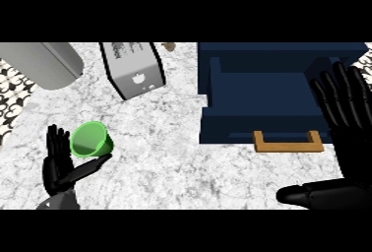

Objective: Pick up the cup, place it into the drawer and close the drawer

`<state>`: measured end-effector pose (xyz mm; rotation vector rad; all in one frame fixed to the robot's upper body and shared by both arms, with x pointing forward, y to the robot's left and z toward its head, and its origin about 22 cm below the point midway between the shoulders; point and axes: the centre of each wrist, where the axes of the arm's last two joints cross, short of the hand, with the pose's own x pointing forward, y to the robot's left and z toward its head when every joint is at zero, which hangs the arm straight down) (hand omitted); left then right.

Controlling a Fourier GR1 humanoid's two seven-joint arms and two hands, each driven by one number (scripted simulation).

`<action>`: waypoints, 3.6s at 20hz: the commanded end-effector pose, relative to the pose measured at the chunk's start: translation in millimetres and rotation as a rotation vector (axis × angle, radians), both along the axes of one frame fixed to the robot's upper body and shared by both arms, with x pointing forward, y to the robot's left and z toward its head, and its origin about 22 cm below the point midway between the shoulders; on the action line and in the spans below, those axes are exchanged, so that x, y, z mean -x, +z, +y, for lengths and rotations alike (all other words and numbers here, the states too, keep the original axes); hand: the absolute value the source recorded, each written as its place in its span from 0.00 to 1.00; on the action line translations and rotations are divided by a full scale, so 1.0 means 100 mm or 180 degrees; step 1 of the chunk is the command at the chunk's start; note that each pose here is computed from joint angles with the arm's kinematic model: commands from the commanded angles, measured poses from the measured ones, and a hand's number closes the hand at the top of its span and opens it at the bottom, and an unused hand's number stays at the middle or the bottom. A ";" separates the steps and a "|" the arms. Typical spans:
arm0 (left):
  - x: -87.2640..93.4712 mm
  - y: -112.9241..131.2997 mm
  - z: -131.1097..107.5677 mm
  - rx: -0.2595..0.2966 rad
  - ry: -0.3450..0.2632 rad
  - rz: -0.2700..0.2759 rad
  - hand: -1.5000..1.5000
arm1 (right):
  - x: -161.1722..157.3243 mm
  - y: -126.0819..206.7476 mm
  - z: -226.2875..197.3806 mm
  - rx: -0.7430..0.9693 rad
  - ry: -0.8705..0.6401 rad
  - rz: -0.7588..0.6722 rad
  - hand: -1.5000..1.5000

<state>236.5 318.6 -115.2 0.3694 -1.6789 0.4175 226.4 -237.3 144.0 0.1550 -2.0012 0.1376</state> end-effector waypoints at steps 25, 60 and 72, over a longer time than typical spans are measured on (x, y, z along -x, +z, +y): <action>-0.14 -0.32 0.03 0.0668 -0.0378 -0.0402 0.00 | 0.11 0.11 0.17 0.0001 0.0057 -0.0020 0.00; -0.60 0.37 -0.75 0.0326 -0.1883 -0.1297 1.00 | 0.22 0.13 0.03 0.0013 -0.0078 0.0054 0.00; -0.95 1.84 -1.40 0.0469 -0.2062 -0.1451 1.00 | 0.12 0.00 -0.12 0.0021 -0.0076 0.0081 0.00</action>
